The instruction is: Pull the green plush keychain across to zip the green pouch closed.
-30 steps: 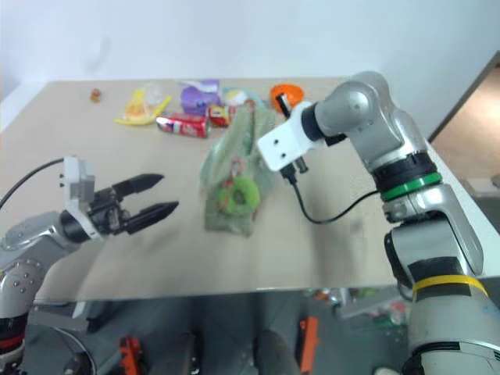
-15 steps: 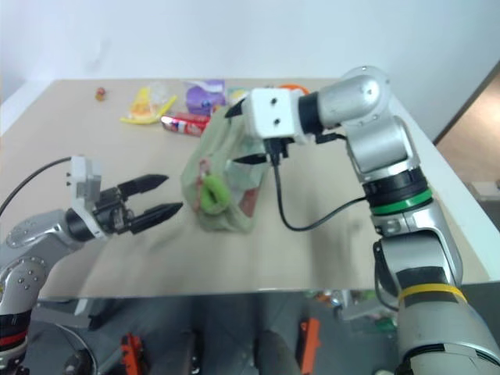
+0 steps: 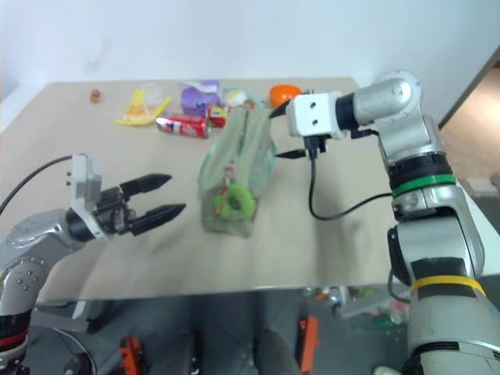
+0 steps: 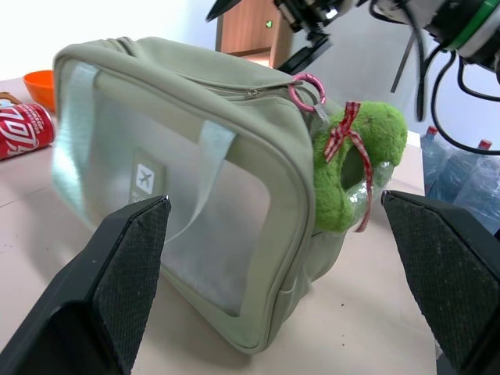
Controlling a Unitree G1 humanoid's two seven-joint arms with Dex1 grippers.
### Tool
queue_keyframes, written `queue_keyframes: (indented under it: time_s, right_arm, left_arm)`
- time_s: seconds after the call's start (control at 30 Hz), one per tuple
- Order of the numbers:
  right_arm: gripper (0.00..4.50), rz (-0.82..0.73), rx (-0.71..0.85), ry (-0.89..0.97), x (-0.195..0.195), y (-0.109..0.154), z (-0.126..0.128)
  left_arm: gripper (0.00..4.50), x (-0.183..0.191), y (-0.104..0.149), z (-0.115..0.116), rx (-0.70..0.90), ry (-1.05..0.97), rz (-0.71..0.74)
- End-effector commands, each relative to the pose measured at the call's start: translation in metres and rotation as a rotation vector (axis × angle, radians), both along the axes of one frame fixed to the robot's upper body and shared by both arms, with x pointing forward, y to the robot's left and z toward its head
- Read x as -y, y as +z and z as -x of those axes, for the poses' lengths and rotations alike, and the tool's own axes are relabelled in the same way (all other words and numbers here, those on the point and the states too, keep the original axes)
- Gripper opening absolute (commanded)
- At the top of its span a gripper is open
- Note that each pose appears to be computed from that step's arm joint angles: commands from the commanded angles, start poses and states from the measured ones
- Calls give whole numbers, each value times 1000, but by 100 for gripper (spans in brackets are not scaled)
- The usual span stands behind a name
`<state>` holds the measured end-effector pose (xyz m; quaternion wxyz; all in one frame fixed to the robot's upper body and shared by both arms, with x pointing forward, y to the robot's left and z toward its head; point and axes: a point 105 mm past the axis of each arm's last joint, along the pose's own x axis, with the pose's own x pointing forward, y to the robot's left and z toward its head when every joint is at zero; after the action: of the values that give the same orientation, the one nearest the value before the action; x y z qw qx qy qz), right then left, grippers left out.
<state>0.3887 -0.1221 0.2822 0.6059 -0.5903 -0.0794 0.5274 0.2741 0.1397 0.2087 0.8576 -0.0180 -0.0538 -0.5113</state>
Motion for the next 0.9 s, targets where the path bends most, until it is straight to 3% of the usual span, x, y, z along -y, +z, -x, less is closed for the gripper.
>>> queue_keyframes:
  time_s: [0.03, 0.4, 0.57, 0.77, 0.8, 0.9]
  right_arm:
    - [389, 39, 75, 87, -17, 15, 3]
    - [389, 230, 206, 154, -47, 5, -8]
    - [247, 282, 214, 129, -38, -4, -13]
    - [28, 288, 209, 109, -31, -1, -13]
    - [3, 290, 209, 104, -29, 0, -14]
    - [3, 288, 211, 93, -26, 3, -14]
  left_arm:
    - [450, 0, 7, 4, 35, -5, 3]
    - [450, -1, 7, 7, 36, 12, 2]
    - [450, 0, 7, 9, 36, 15, 7]
    - [450, 0, 7, 9, 33, 16, 8]
    - [450, 0, 7, 8, 34, 15, 9]
    - [450, 1, 7, 7, 33, 6, 7]
